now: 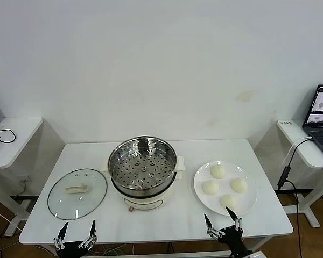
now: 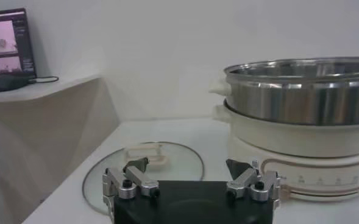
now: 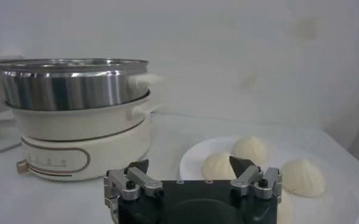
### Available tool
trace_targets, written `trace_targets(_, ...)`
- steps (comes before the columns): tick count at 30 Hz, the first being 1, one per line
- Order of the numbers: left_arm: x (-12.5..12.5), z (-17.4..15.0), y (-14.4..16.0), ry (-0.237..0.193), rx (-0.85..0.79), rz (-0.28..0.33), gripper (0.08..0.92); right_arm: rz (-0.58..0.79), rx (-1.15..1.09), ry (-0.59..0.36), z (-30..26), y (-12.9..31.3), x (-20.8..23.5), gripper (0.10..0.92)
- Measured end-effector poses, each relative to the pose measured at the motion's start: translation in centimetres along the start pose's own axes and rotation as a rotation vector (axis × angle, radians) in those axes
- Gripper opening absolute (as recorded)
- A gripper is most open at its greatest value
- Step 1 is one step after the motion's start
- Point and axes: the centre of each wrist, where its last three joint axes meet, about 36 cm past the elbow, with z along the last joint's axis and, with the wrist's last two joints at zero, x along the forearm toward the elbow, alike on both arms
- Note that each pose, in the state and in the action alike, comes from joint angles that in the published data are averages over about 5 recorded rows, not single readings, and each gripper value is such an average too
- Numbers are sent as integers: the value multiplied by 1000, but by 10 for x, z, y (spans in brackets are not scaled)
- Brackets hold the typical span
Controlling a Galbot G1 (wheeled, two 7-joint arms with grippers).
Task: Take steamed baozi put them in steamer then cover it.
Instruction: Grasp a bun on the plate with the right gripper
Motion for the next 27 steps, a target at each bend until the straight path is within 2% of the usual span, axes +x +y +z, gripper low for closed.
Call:
trace_targets(6,-5,-14,1,25,-32,-16,823,32,104,-9,-13,-18,-10,823)
trace_targets(14,-15,-33,10,11,-110,1,823,53,358,4,-39,-69,-44,823)
trace_targets(20,-17,-43,10,-3,-156,28,823,28,585,56,-63,-116,-81,823)
trace_targets(27,-14,-49,11,-15,-187,35,823,-63,855,144,-104,-169,-127,823)
